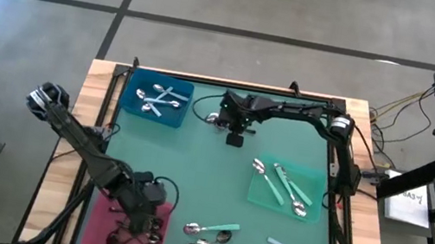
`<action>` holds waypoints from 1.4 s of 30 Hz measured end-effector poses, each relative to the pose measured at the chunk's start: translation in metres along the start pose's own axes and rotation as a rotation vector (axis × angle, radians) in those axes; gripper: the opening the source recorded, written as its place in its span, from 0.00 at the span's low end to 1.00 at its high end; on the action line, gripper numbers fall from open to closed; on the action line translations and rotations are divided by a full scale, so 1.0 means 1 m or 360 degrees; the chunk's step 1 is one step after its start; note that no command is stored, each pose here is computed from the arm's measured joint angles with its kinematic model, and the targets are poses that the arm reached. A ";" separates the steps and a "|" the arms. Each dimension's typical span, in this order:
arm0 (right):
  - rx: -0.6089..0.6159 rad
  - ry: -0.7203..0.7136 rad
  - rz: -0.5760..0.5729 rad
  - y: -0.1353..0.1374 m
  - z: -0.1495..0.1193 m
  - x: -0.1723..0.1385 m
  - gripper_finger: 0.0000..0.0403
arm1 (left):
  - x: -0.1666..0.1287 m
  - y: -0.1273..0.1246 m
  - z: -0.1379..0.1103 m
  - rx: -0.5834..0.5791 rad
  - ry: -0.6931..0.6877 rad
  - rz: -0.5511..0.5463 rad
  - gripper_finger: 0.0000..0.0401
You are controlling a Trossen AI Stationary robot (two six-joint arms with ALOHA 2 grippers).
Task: Sort silverware by color (type)
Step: Put the top black spoon into the pink bin
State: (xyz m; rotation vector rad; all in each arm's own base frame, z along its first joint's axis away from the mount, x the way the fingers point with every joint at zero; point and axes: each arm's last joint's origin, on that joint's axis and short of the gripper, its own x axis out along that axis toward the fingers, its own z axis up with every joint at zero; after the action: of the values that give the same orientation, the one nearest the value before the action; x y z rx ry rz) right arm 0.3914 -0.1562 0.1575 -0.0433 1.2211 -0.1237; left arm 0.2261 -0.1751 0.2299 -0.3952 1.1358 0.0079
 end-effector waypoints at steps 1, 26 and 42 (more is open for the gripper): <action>0.0008 -0.0022 -0.0009 -0.001 0.001 -0.005 0.03 | -0.005 -0.001 0.003 0.0034 0.0027 0.0040 0.10; -0.0368 -0.1831 0.0452 0.101 0.049 -0.134 0.02 | -0.034 0.037 0.014 0.0013 -0.1485 0.1353 0.08; -0.0460 -0.1992 0.0462 0.120 0.053 -0.132 0.02 | -0.026 0.026 0.027 -0.0091 -0.1560 0.1225 0.20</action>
State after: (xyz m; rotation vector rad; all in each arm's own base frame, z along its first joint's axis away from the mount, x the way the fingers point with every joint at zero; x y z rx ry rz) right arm 0.4054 -0.0230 0.2867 -0.1653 -0.0232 0.3079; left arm 0.2330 -0.1376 0.2549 0.0442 0.2518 0.8250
